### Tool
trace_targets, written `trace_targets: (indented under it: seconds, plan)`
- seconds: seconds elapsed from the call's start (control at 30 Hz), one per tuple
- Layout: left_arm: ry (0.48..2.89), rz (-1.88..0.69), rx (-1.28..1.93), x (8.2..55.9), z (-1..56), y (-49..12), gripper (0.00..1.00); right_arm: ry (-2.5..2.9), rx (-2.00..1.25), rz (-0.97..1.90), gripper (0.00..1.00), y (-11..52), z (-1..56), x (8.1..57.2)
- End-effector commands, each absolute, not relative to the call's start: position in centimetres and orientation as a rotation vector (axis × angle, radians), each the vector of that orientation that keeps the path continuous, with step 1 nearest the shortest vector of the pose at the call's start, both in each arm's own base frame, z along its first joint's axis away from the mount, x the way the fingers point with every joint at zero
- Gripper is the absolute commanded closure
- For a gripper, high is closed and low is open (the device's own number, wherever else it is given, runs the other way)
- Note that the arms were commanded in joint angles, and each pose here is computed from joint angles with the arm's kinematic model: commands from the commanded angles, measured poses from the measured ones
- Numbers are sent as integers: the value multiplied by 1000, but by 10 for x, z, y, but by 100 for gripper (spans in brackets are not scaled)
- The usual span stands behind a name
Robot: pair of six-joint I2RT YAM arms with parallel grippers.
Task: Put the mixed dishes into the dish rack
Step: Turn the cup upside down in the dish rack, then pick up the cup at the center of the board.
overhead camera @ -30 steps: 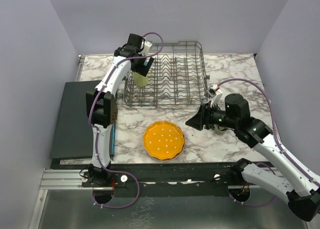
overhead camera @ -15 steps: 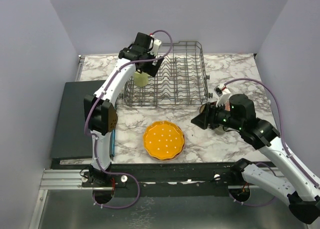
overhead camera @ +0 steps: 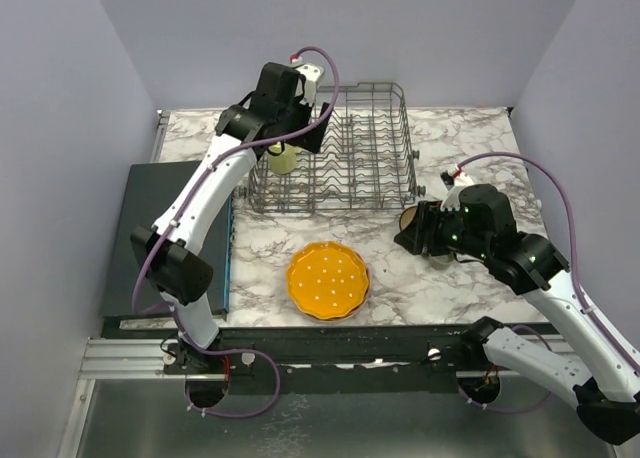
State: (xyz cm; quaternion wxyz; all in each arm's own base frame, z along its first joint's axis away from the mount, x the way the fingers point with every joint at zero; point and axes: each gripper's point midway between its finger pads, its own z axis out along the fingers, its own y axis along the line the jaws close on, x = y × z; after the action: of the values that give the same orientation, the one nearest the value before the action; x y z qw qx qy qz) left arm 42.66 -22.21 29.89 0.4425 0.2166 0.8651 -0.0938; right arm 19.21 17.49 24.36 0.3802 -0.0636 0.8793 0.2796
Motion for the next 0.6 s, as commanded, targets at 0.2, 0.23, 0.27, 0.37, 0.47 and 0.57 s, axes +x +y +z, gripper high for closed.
trace_targets:
  seconds: [0.2, 0.23, 0.27, 0.37, 0.47, 0.57]
  plan:
    - [2184, -419, 348, 368, 296, -211, 1, 2322, -24, 493, 36, 144, 231, 198]
    - [2183, -433, 337, 361, 295, -209, 1, 2324, -16, 481, 35, 142, 230, 199]
    - [2186, -446, 333, 355, 290, -208, 1, 2328, -9, 468, 35, 140, 228, 199]
    - [2163, -512, 338, 335, 290, -209, 1, 2342, 12, 425, 34, 136, 224, 201]
    - [2168, -526, 348, 314, 284, -208, 1, 2355, 27, 395, 34, 133, 218, 204]
    - [2162, -544, 353, 295, 281, -209, 1, 2367, 39, 362, 34, 131, 214, 206]
